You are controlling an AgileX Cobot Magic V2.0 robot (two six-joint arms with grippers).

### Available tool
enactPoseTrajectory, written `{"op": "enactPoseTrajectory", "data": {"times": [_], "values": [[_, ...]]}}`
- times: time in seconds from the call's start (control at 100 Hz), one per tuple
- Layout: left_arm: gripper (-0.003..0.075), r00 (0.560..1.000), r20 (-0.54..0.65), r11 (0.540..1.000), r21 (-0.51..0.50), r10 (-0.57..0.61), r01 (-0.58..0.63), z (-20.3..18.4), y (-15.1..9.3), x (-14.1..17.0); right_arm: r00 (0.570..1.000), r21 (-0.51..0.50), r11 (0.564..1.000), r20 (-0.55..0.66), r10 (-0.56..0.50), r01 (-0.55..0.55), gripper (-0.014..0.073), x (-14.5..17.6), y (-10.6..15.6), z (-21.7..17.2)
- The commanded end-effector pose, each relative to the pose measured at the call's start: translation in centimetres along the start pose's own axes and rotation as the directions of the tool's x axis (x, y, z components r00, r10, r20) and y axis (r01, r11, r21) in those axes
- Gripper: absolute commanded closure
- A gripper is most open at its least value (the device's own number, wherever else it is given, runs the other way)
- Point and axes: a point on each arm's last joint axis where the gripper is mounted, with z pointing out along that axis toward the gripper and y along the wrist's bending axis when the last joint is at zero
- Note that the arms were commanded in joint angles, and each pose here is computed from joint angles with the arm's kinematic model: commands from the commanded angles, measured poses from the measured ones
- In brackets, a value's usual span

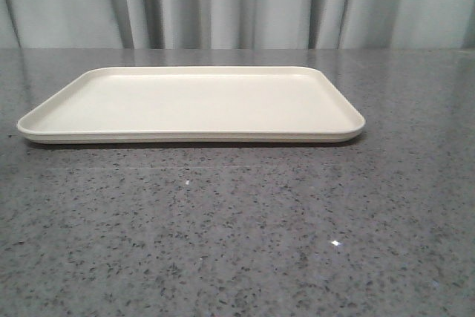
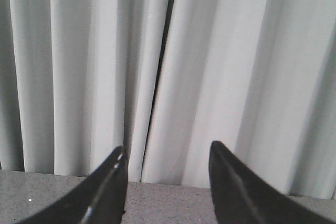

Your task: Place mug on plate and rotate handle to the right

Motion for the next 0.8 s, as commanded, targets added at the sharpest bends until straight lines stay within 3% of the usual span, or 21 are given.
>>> {"op": "enactPoseTrajectory", "data": {"times": [0.0, 0.41, 0.79], "values": [[0.0546, 1.0, 0.031, 1.0, -0.031, 0.0, 0.001, -0.3, 0.3, -0.7, 0.996, 0.006, 1.0, 0.09, -0.018, 0.018, 0.022, -1.4, -0.1, 0.0], [0.0546, 0.998, -0.062, 0.993, -0.108, 0.033, -0.04, 2.9, 0.8, -1.3, 0.997, 0.005, 1.0, 0.069, -0.018, 0.018, 0.022, -1.2, 0.0, 0.6], [0.0546, 0.978, -0.202, 0.993, -0.099, 0.045, -0.066, 6.1, 0.6, 1.2, 1.0, 0.004, 1.0, 0.022, -0.018, 0.018, 0.022, -0.6, 0.0, 1.6]]}}
